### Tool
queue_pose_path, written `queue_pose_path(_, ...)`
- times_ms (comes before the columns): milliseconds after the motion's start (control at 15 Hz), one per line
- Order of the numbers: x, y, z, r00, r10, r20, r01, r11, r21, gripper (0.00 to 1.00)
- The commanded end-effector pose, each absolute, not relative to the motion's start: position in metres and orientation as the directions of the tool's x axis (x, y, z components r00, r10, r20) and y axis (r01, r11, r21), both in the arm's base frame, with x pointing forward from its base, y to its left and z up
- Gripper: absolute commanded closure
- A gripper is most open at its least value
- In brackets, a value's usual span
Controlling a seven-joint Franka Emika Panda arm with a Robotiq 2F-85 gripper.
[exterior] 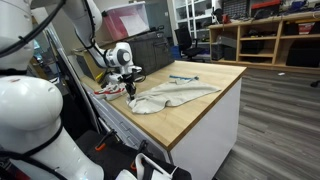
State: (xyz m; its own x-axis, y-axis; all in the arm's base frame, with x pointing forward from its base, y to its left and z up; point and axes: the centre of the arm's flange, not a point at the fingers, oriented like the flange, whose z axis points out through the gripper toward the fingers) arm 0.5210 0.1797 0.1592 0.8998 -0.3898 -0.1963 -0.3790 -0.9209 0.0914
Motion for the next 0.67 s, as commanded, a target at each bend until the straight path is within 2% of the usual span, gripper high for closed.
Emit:
queue_pose_path(0, 0.512, 0.201, 0.153, 0.881, -0.430, -0.199, -0.431, -0.901, 0.040, 1.00)
queue_pose_path(200, 0.511, 0.210, 0.157, 0.861, -0.465, -0.209, -0.473, -0.881, 0.011, 1.00)
queue_pose_path(267, 0.511, 0.211, 0.158, 0.850, -0.479, -0.218, -0.488, -0.873, 0.012, 0.78)
queue_pose_path(400, 0.513, 0.207, 0.163, 0.824, -0.517, -0.231, -0.528, -0.849, 0.018, 0.68)
queue_pose_path(600, 0.520, 0.192, 0.171, 0.794, -0.553, -0.252, -0.561, -0.827, 0.046, 0.44)
